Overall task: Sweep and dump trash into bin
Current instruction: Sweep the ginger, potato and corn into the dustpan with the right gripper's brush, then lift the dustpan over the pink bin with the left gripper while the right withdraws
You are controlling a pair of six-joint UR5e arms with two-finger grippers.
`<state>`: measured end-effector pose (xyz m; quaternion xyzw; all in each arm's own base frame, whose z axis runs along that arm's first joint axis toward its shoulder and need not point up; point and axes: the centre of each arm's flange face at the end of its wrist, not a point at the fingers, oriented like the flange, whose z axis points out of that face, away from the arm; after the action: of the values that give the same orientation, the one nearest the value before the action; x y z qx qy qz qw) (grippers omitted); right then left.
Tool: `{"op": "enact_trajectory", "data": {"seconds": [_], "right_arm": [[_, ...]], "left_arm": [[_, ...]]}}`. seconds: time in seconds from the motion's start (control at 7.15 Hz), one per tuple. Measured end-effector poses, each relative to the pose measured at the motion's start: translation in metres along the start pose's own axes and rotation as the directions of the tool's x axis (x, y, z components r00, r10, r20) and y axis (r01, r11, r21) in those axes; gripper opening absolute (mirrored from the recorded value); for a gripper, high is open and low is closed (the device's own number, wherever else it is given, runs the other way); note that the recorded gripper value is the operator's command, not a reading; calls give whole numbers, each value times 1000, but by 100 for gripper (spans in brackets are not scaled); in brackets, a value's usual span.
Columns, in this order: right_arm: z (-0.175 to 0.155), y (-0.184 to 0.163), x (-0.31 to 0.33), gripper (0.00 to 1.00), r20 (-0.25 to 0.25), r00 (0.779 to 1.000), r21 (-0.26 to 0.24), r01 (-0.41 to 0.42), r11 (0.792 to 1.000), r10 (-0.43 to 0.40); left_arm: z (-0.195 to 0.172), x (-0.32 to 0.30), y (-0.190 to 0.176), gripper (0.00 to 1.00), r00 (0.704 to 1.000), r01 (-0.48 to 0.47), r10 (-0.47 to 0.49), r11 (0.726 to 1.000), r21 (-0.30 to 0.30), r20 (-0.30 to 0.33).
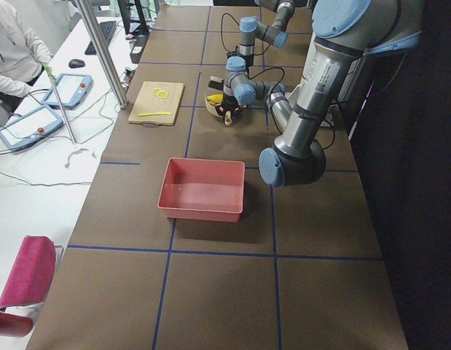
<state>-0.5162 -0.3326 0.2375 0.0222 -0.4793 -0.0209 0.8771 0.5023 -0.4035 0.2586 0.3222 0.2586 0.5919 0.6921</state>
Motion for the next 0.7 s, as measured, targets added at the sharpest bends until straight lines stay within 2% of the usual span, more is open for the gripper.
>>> {"op": "enact_trajectory", "data": {"seconds": [0.28,0.42,0.7], "right_arm": [[-7,2,10,1,2,1000,-5,-3,1000,3],[-13,1,13,1,8,1000,-5,-5,1000,5],[-50,-17,50,1,25,999,-6,-44,999,44]], "left_arm": [[1,0,-3,5,999,40,-40,999,37,1],[4,2,-3,5,998,63,-62,996,65,-21],[8,5,1,5,992,116,-108,984,137,-62]]}}
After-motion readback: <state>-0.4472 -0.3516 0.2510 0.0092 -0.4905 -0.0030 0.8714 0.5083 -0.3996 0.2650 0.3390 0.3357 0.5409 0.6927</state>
